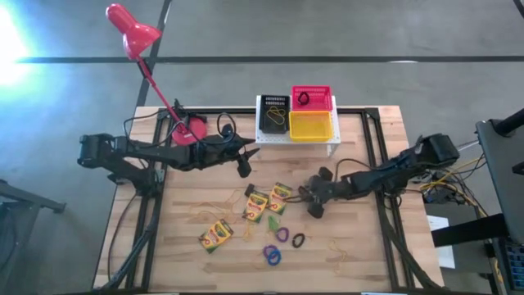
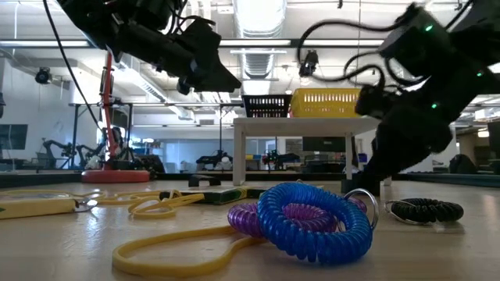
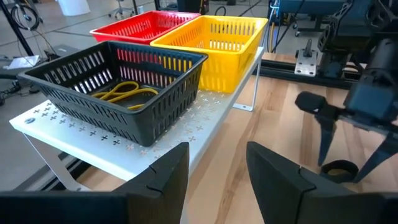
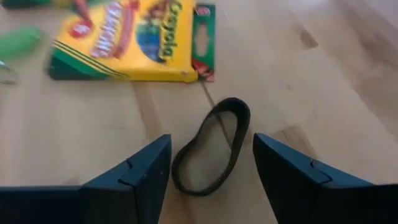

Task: Pick & Place Office Desk Supplies
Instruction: Put the black rubber band into the black bin on the shelf

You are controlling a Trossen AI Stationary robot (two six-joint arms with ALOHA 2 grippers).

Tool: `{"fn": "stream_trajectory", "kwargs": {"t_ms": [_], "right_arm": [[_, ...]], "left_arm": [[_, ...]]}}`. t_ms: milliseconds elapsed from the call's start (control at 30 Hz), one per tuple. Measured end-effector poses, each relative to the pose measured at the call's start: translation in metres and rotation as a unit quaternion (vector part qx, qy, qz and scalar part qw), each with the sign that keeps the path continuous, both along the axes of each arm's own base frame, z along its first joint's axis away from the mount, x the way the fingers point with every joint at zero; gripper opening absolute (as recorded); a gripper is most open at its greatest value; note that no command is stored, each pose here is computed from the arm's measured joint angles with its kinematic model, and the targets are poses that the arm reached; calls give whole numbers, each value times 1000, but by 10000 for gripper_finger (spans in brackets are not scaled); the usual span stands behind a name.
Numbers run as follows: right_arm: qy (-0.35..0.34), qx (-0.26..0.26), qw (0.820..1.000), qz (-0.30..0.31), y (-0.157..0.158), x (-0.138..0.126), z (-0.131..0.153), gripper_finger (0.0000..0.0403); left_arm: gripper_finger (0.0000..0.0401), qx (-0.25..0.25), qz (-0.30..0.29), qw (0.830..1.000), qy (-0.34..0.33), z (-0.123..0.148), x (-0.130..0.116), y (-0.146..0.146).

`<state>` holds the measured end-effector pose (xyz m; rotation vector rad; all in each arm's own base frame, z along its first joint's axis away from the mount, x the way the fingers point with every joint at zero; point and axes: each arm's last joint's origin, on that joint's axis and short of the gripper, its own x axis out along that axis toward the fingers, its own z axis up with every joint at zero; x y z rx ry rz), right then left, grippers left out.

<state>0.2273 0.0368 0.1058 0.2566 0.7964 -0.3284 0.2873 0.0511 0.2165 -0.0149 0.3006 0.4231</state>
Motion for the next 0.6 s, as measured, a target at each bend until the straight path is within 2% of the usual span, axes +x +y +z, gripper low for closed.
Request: {"fn": "stream_trajectory", "kwargs": {"t_ms": [167,333,467,600], "right_arm": [[52,-27,998,5,9,11,-1,198],[82,-30,996,29,18,18,10,126],[34,-50,996,71,21,31,31,63],[-44,-127,986,98,12,52,52,16]], "left_arm": [[163,-1,-1,1000,0,0,0,0],[163,-16,3,1000,-7,0,0,0],[163,-20,-1,1000,-8,0,1,-3],[163,-20,-5,1000,-9,0,1,-6]]}}
